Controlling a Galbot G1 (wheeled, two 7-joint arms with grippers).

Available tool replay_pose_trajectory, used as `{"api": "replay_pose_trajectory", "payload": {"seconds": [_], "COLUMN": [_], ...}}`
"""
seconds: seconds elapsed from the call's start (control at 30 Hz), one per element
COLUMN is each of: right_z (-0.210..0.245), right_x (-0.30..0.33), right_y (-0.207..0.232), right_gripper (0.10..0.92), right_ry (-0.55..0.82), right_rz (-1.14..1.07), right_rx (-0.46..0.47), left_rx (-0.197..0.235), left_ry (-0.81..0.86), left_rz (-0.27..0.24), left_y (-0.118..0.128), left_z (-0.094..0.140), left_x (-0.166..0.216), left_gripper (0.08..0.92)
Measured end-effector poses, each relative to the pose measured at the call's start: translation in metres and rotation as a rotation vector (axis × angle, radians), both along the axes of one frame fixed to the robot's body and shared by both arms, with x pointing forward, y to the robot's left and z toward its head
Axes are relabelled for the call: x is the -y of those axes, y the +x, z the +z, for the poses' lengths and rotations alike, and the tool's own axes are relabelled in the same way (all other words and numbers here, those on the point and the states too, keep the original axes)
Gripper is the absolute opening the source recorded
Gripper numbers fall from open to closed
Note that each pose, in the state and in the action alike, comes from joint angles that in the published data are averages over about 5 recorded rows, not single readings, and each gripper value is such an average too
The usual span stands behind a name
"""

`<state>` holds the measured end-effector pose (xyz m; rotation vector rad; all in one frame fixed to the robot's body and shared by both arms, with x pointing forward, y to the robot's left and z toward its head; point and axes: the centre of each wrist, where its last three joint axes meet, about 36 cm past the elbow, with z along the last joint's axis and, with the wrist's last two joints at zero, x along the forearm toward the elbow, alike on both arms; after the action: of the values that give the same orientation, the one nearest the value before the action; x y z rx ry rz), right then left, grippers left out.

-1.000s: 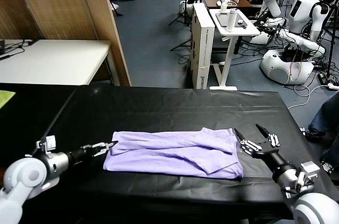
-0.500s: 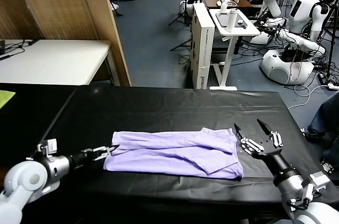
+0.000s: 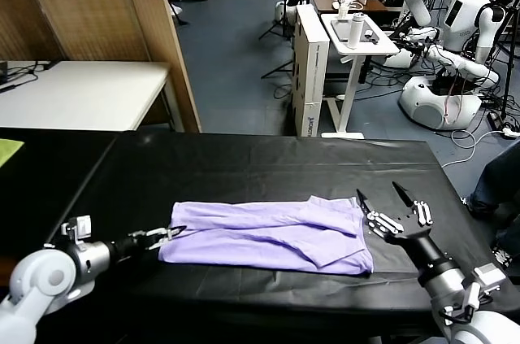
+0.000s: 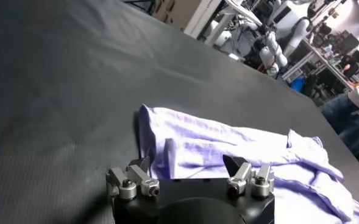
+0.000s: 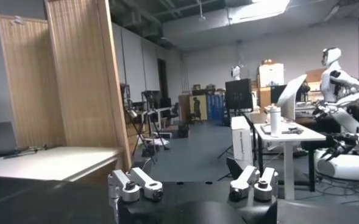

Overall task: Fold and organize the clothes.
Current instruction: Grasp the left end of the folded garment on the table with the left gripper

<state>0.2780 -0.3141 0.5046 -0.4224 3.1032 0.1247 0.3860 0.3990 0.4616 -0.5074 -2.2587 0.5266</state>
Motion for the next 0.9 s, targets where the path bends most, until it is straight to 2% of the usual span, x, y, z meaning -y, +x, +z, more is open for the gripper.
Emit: {"api": "replay_pose_trajectory", "payload": {"seconds": [0.3,0.9], "right_z": [0.000,0.001], "right_x": [0.002,0.001], "right_y": [-0.001,-0.002], "right_gripper": [0.907,0.907], "right_ry": [-0.008,-0.005], "right_rz": [-0.004,-0.007], "right_rx": [-0.003,-0.002], "left_rx": [-0.003,-0.011], "left_ry": [0.003,-0.027], "left_rz": [0.023,0.018], "left_y": [0.007,0.011], "left_z": [-0.009,-0.022], "left_x": [-0.005,0.002], "left_gripper": [0.907,0.907]}}
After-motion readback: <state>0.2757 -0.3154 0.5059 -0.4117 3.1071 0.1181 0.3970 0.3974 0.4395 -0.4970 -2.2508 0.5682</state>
